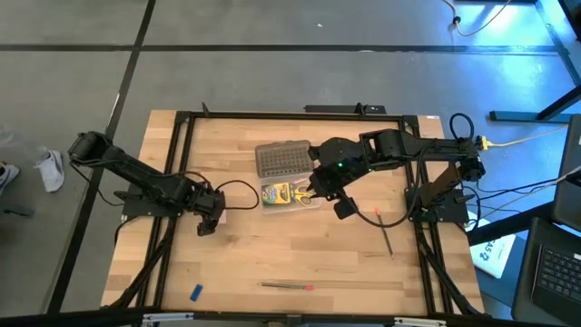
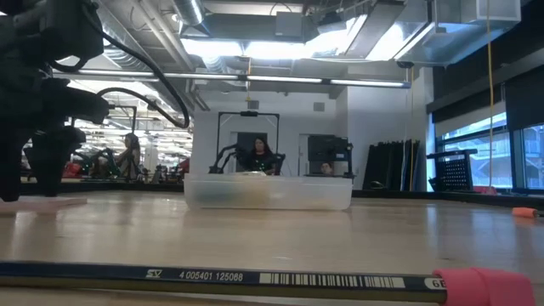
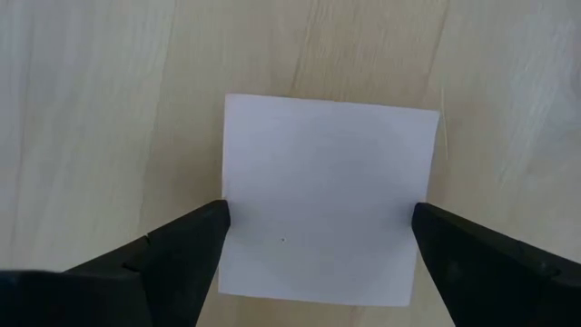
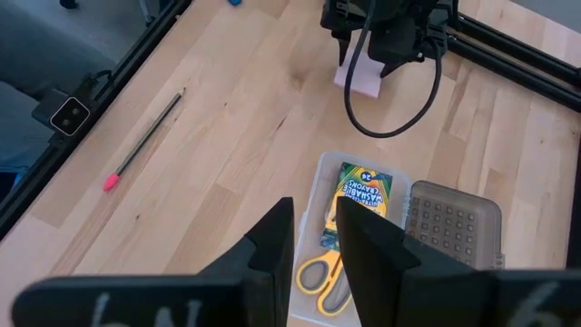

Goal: Pack school essentials
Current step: Put the pink sticky note into the black supply box

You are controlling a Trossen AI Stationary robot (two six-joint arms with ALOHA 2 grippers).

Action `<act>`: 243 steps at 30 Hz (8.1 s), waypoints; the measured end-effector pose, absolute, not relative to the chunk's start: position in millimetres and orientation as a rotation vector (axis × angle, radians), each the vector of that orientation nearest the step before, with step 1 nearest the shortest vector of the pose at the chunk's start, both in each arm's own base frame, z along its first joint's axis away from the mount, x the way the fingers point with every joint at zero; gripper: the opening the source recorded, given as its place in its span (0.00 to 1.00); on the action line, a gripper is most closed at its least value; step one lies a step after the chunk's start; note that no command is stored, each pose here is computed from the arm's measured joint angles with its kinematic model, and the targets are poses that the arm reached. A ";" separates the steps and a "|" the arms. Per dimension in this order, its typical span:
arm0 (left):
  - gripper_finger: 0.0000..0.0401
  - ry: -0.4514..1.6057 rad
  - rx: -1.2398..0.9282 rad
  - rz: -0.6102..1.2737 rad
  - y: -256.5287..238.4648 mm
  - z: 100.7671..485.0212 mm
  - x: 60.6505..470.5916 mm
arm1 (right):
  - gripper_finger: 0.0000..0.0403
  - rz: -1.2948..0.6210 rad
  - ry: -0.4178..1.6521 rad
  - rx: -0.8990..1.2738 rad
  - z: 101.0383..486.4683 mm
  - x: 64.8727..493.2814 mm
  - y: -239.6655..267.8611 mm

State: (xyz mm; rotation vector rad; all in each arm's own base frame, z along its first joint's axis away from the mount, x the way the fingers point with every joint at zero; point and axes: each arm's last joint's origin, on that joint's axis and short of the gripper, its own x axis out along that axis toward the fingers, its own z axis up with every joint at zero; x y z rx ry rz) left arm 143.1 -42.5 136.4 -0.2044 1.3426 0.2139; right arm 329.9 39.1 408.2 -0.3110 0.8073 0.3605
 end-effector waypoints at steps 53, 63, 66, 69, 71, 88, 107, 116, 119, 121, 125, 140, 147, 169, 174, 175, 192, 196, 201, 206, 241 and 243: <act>0.89 1.329 -0.157 0.293 -39.6 135.9 141.4 | 0.22 0.360 0.807 -0.311 408.3 330.0 39.1; 0.86 1.310 -0.215 0.362 -39.0 135.9 141.4 | 0.22 0.360 0.807 -0.311 408.3 330.0 38.9; 0.86 1.297 -0.236 0.385 -38.9 136.0 141.8 | 0.22 0.360 0.807 -0.311 408.3 330.0 39.0; 0.86 1.293 -0.212 0.373 -38.8 136.1 142.4 | 0.22 0.360 0.807 -0.311 408.3 330.0 38.9; 0.86 1.296 -0.195 0.359 -38.8 136.1 142.4 | 0.22 0.360 0.807 -0.311 408.3 330.0 38.9; 0.99 1.289 -0.171 0.295 -41.4 145.5 148.4 | 0.22 0.360 0.807 -0.311 408.3 330.0 39.1; 1.00 1.388 -0.182 0.311 -26.3 150.4 146.8 | 0.22 0.360 0.807 -0.311 408.3 330.0 39.1; 1.00 1.389 -0.246 0.295 -14.8 150.5 150.6 | 0.22 0.360 0.807 -0.311 408.3 330.0 39.0; 1.00 1.391 -0.265 0.283 -13.2 150.5 151.1 | 0.22 0.360 0.807 -0.311 408.3 330.0 38.9; 1.00 1.385 -0.279 0.268 -12.7 148.9 151.4 | 0.22 0.360 0.807 -0.311 408.3 330.0 38.9; 1.00 1.387 -0.286 0.255 -12.7 145.2 150.0 | 0.22 0.360 0.807 -0.311 408.3 330.0 38.9; 1.00 1.379 -0.227 0.300 -16.6 144.2 148.1 | 0.22 0.360 0.807 -0.311 408.3 330.0 39.1; 1.00 1.390 -0.219 0.305 -18.7 142.4 148.3 | 0.22 0.360 0.807 -0.311 408.3 330.0 39.1; 0.99 1.432 -0.206 0.299 -19.4 135.0 152.6 | 0.22 0.360 0.807 -0.311 408.3 330.0 39.0; 0.99 1.431 -0.210 0.302 -19.5 134.9 152.6 | 0.22 0.360 0.807 -0.311 408.3 330.0 39.0; 0.99 1.431 -0.215 0.306 -19.5 134.8 152.5 | 0.22 0.360 0.807 -0.311 408.3 330.0 38.9; 0.82 1.388 -0.275 0.353 -19.9 134.7 155.7 | 0.22 0.360 0.807 -0.311 408.3 330.0 39.0; 0.80 1.384 -0.296 0.364 -20.0 134.7 155.8 | 0.22 0.360 0.807 -0.311 408.3 330.0 39.0; 0.80 1.382 -0.303 0.365 -20.0 135.2 155.8 | 0.22 0.360 0.807 -0.311 408.3 330.0 38.9; 0.80 1.356 -0.321 0.374 -20.5 140.9 161.1 | 0.22 0.360 0.807 -0.311 408.3 330.0 38.9; 0.80 0.763 -0.121 0.272 -18.0 226.3 268.0 | 0.22 -0.028 0.829 -0.338 419.9 317.1 25.4; 0.80 0.721 -0.075 0.271 -13.7 223.4 278.1 | 0.22 -0.035 0.819 -0.327 424.3 311.5 24.8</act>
